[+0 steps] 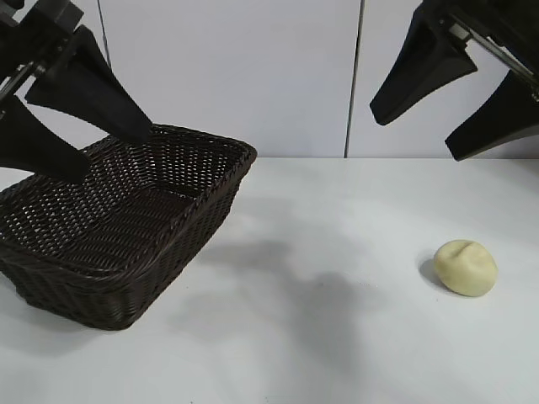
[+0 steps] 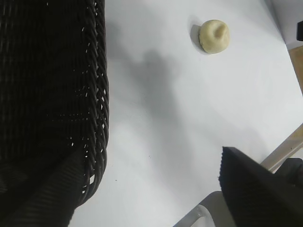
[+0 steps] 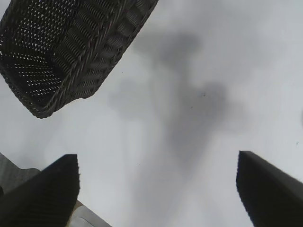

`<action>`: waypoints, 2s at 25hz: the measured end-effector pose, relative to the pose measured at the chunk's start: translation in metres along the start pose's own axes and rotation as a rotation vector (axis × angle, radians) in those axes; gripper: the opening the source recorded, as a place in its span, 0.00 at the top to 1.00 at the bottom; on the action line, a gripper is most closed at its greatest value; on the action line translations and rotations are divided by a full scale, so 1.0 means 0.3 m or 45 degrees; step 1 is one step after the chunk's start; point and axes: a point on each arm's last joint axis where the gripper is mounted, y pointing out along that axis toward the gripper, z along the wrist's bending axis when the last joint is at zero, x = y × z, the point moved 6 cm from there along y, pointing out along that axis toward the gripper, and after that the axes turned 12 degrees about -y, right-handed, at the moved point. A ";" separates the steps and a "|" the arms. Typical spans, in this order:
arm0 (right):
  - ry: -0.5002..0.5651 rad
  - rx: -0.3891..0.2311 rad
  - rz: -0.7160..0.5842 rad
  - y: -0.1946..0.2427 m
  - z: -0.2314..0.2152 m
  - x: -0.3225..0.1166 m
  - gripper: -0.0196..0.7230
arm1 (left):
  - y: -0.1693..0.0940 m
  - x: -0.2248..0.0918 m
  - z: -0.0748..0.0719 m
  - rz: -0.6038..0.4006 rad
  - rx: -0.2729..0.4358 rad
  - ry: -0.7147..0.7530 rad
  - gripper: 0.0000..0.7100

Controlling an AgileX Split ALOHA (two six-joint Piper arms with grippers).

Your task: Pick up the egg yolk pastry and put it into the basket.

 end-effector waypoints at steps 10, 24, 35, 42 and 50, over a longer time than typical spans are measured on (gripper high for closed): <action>0.000 0.000 0.000 0.000 0.000 0.000 0.11 | 0.000 0.000 0.000 0.000 0.000 0.000 0.20; 0.000 0.000 0.000 0.000 0.000 0.000 0.11 | 0.000 0.007 0.003 -0.017 0.008 0.000 0.20; 0.000 -0.001 -0.001 0.000 0.000 0.000 0.11 | -0.001 0.025 0.008 -0.064 0.017 -0.144 0.20; 0.000 -0.002 -0.003 0.000 -0.001 0.001 0.11 | -0.054 0.020 0.049 -0.063 0.209 -0.476 0.20; 0.002 -0.001 -0.004 0.000 0.000 0.002 0.11 | -0.109 0.019 0.182 -0.185 0.578 -0.841 0.20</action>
